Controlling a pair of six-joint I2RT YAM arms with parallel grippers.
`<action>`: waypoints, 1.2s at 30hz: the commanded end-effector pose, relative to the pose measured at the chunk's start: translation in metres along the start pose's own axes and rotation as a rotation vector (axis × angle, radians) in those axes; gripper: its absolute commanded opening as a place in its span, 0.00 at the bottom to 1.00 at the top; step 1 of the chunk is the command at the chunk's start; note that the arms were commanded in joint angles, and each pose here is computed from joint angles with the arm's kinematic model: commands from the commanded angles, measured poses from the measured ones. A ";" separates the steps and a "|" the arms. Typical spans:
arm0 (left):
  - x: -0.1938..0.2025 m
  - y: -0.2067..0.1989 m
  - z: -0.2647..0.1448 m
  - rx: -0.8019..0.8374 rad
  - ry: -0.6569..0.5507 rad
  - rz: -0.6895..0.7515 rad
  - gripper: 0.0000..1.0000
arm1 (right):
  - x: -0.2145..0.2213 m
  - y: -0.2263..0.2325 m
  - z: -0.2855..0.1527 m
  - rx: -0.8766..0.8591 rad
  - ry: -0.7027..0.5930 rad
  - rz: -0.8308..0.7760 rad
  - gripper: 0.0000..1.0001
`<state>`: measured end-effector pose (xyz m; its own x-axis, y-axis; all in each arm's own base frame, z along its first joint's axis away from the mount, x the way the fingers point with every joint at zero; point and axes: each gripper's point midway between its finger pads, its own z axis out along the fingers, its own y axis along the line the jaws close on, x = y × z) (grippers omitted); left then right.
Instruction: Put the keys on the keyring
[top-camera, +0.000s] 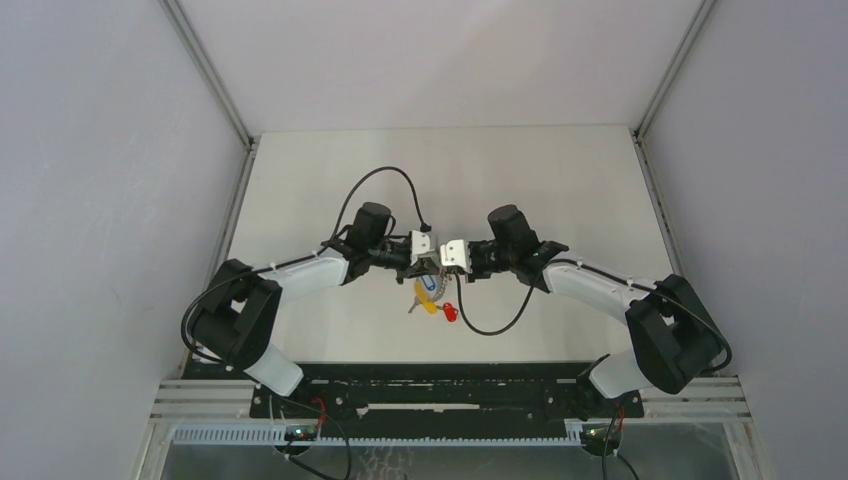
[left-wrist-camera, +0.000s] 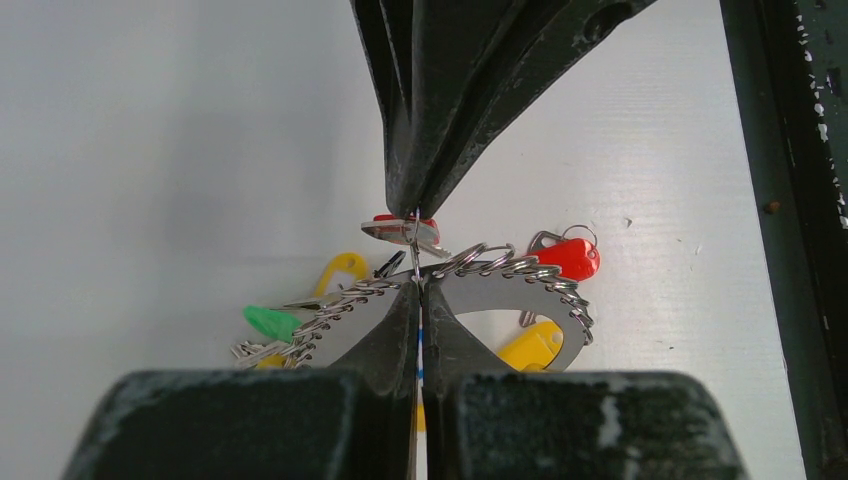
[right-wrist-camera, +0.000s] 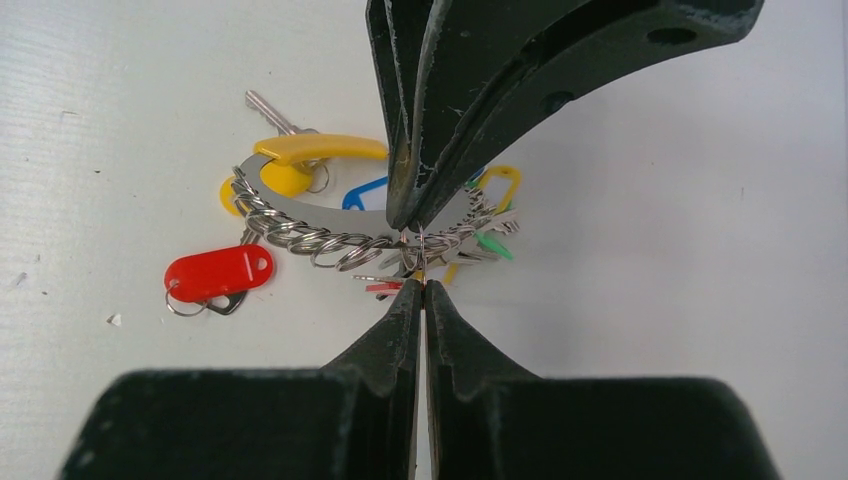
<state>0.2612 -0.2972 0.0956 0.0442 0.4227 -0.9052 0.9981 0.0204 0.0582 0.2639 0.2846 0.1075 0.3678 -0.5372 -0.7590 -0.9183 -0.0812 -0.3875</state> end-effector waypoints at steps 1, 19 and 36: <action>-0.023 0.007 0.001 0.007 -0.052 0.072 0.00 | -0.017 -0.010 -0.001 -0.003 -0.048 -0.005 0.00; -0.023 0.006 0.001 0.006 -0.053 0.073 0.00 | -0.021 -0.015 -0.008 0.014 -0.065 0.029 0.00; -0.024 0.006 0.001 0.010 -0.056 0.077 0.00 | -0.017 -0.020 -0.006 0.036 -0.051 0.040 0.00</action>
<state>0.2613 -0.2973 0.0956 0.0505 0.4230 -0.9047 0.9978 0.0172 0.0638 0.2612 0.2803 0.1047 0.2992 -0.5418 -0.7855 -0.9451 -0.0549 -0.3221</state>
